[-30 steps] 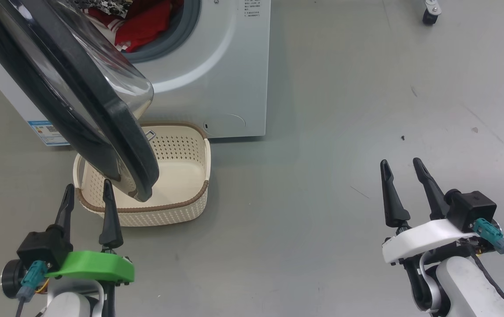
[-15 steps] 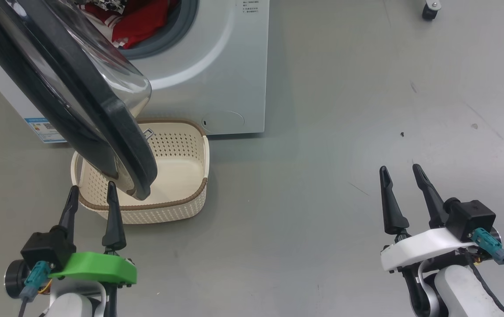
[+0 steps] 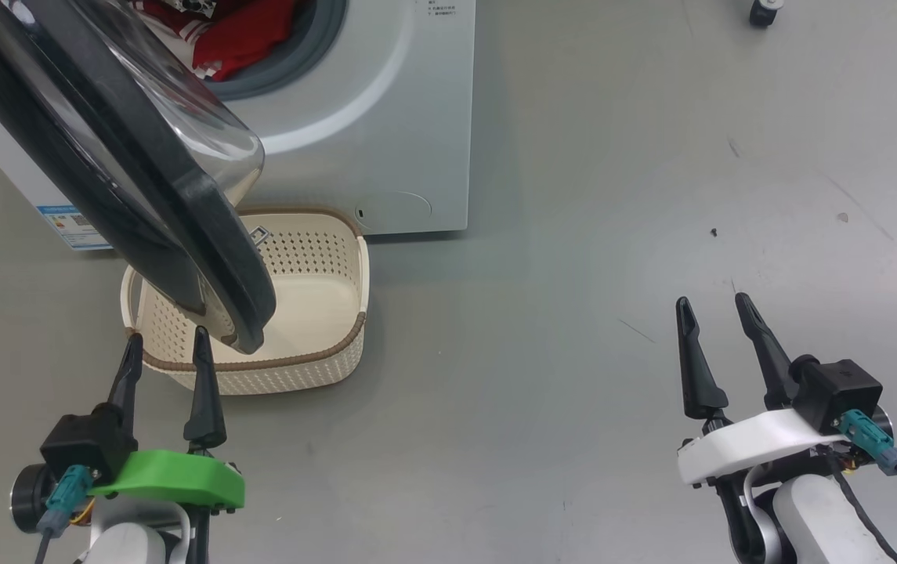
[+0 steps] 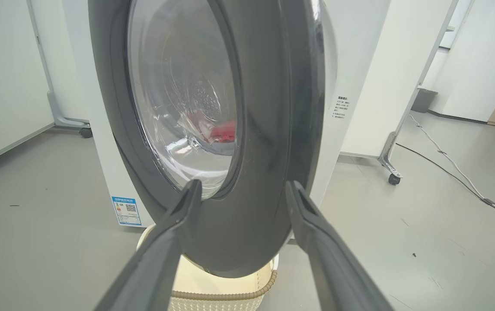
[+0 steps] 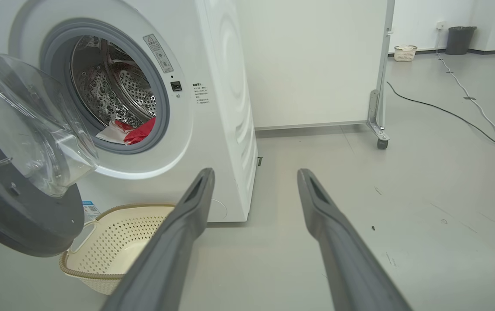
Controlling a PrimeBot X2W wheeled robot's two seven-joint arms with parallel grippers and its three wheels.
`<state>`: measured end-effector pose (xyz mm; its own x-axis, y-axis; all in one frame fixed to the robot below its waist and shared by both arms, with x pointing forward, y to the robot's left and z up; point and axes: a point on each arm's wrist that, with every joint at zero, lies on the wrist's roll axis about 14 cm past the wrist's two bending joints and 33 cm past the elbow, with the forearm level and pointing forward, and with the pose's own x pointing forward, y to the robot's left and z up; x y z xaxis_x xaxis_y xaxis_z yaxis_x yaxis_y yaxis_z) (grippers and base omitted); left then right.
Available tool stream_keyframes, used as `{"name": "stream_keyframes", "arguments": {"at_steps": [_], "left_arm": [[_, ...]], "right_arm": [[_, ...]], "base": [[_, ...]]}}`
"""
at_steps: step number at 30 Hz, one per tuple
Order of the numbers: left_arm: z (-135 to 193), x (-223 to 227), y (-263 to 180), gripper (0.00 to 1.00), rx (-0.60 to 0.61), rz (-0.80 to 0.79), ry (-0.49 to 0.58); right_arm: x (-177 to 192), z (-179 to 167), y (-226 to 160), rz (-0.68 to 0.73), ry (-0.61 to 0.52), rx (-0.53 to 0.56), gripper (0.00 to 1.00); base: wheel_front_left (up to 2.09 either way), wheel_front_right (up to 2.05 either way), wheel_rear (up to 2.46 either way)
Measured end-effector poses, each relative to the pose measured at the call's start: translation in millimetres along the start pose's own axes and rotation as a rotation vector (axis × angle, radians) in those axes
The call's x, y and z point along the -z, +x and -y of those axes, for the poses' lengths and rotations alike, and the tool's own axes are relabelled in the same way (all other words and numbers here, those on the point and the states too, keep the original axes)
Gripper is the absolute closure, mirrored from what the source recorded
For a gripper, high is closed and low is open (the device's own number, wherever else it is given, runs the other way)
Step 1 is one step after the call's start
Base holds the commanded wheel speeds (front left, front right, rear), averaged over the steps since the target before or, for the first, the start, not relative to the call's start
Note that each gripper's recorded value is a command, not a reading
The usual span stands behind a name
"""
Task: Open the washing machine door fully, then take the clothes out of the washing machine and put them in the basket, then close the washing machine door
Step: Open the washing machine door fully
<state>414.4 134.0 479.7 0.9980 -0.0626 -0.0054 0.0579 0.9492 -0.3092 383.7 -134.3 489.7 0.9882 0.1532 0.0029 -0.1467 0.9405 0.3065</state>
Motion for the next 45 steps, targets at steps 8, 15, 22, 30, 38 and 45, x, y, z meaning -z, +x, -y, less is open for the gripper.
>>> {"name": "stream_keyframes", "arguments": {"at_steps": [8, 15, 22, 30, 38, 45], "left_arm": [[0.6, 2.6, -0.1, 0.00, 0.005, -0.008, -0.001], [0.7, 3.1, -0.8, 0.00, 0.006, -0.010, -0.001], [1.3, 3.9, -1.9, 0.00, 0.008, -0.013, 0.000], [1.8, 4.6, -3.1, 0.00, 0.009, -0.016, 0.001], [1.3, 4.5, -3.3, 0.00, 0.008, -0.017, 0.002], [0.6, 5.0, -2.9, 0.35, 0.006, -0.018, 0.002]], "right_arm": [[2.9, 0.7, -1.9, -0.005, -0.005, 0.003, 0.00], [3.3, -0.6, -2.4, -0.003, 0.004, -0.002, 0.00], [2.3, -0.1, -2.7, 0.001, 0.004, 0.000, 0.00], [2.1, -2.7, -2.6, 0.006, 0.010, -0.007, 0.00], [4.7, -1.7, -5.0, 0.001, 0.014, 0.001, 0.00], [4.8, -0.2, -4.5, 0.003, 0.016, 0.008, 0.00]], "base": [[0.00, 0.00, 0.00], [0.00, 0.00, 0.00], [0.00, 0.00, 0.00], [0.00, 0.00, 0.00], [0.00, 0.00, 0.00], [0.00, 0.00, 0.00]]}}
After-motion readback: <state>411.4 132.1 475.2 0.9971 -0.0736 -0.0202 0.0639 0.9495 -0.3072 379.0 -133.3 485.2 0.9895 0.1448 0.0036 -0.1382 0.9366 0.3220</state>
